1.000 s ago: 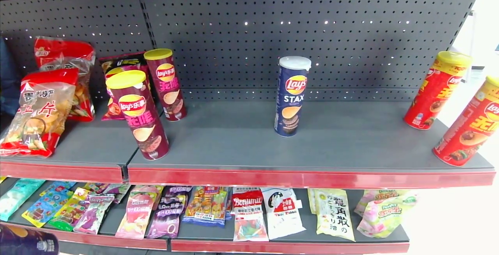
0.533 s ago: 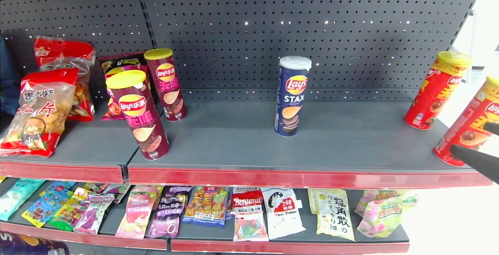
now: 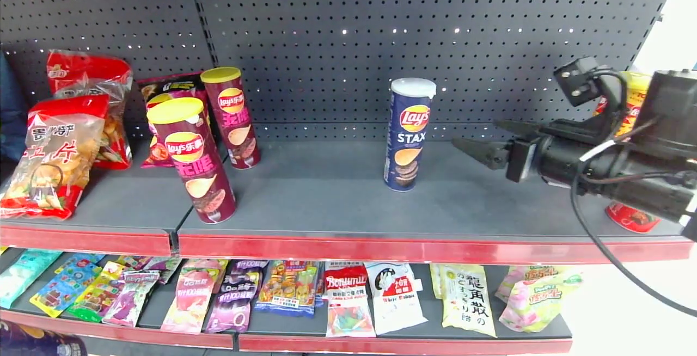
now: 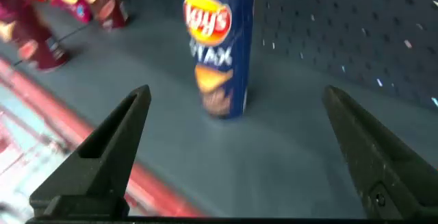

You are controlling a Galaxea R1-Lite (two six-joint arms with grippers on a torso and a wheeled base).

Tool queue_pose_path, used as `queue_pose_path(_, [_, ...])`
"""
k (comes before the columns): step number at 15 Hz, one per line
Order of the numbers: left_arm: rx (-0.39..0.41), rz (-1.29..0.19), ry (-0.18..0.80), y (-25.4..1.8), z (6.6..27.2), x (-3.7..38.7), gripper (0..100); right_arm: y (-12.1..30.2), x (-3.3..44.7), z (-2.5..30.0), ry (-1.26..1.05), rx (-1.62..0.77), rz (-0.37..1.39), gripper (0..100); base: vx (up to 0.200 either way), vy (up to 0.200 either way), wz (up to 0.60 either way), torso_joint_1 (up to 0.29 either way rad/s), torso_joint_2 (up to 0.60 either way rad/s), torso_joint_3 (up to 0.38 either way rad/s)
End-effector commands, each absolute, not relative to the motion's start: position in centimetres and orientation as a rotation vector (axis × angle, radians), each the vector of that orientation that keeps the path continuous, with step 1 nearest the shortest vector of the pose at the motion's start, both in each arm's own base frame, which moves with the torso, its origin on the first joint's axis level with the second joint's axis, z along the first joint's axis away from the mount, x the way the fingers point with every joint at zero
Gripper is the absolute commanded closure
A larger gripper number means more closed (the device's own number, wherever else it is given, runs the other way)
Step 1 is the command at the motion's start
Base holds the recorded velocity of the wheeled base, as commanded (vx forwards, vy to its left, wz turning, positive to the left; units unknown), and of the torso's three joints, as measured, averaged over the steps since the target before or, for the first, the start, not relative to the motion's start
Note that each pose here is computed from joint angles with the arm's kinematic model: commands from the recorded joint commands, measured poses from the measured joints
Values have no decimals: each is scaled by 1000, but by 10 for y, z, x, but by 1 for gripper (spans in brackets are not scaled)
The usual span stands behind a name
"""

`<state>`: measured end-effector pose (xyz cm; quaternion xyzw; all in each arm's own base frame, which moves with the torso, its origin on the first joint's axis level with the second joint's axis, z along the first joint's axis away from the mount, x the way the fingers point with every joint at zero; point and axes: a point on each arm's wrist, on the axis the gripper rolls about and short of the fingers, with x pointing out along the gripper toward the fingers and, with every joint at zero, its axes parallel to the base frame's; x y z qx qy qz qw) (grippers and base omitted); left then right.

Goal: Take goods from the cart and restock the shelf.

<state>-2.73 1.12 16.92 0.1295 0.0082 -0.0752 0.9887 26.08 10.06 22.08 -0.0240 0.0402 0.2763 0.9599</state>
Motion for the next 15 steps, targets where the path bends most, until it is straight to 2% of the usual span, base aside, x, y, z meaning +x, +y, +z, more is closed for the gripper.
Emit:
queue_pose_path(1, [262, -149, 27, 11, 169, -26, 100, 119, 303, 183, 155, -50, 566, 0, 0, 0, 0, 0, 0, 0])
queue_pose_path(15, [264, -109, 28, 12, 168, -26, 100, 161, 345, 196, 75, 3, 630, 0, 0, 0, 0, 0, 0, 0])
